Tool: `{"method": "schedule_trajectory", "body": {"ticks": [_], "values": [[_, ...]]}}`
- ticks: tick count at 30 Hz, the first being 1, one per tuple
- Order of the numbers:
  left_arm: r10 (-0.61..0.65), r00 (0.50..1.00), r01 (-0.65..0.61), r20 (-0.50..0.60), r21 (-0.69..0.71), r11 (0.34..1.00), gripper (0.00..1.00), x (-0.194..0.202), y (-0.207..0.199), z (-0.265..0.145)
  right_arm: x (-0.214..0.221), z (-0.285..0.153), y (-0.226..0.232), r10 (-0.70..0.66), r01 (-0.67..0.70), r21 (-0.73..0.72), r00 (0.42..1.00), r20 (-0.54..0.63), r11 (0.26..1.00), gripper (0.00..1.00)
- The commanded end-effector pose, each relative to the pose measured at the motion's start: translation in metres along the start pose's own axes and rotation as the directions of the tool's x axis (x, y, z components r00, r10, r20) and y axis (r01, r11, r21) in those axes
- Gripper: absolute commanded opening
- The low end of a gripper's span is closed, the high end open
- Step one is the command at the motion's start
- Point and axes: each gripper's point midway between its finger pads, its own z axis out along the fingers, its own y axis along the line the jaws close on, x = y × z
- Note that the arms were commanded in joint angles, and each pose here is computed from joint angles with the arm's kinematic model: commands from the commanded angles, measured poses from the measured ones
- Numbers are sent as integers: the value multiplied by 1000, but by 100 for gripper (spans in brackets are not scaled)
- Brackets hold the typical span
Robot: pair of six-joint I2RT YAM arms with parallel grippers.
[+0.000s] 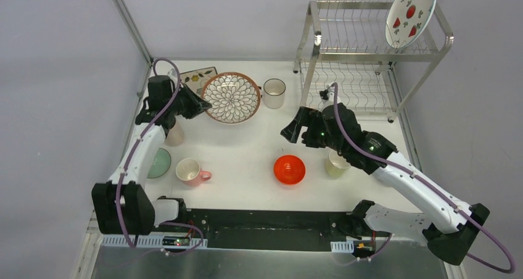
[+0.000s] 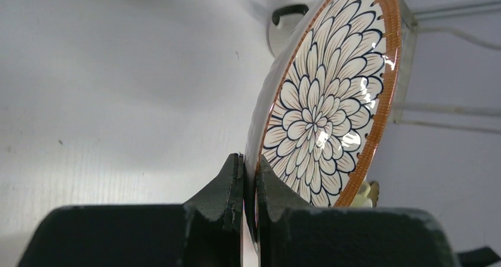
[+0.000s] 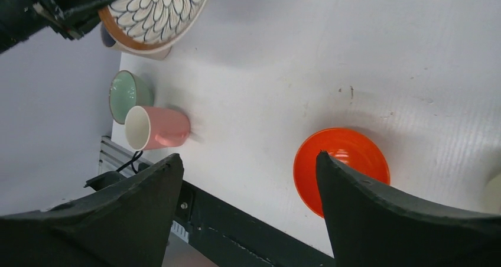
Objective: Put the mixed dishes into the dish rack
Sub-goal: Pick up the plate from the corner of the board, then insert the plate into the dish rack.
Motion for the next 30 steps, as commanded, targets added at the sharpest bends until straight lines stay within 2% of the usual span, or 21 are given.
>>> {"method": "schedule_trajectory", "body": {"ticks": [1,3,7,11,12,13,14,25,30], "values": [[138,990,-140,21,219,966,0,10,-53,-49,1,13,25,27,-29,-99,999,-24,995,79],[152,988,-139,-40,233,962,0,29,-47,-57,5,20,31,29,-34,-119,998,-47,992,70],[186,970,-127,-155,328,936,0,67,-46,-71,3,28,34,35,-40,-125,998,-43,991,61],[239,947,-140,-216,391,910,0,92,-42,-80,1,35,38,36,-40,-137,999,-32,990,61],[259,941,-154,-220,404,902,0,96,-42,-82,0,36,39,36,-40,-138,999,-31,990,61],[275,934,-163,-227,417,894,0,100,-42,-83,4,35,44,38,-47,-164,997,-60,985,56],[290,928,-171,-232,427,888,0,103,-43,-84,5,37,44,40,-49,-160,997,-63,986,55],[448,858,-245,-252,566,787,0,126,-65,-91,13,57,38,45,-57,-107,993,-109,993,54],[462,850,-255,-252,570,781,0,128,-66,-88,9,53,28,46,-55,-92,994,-96,994,35]]}}
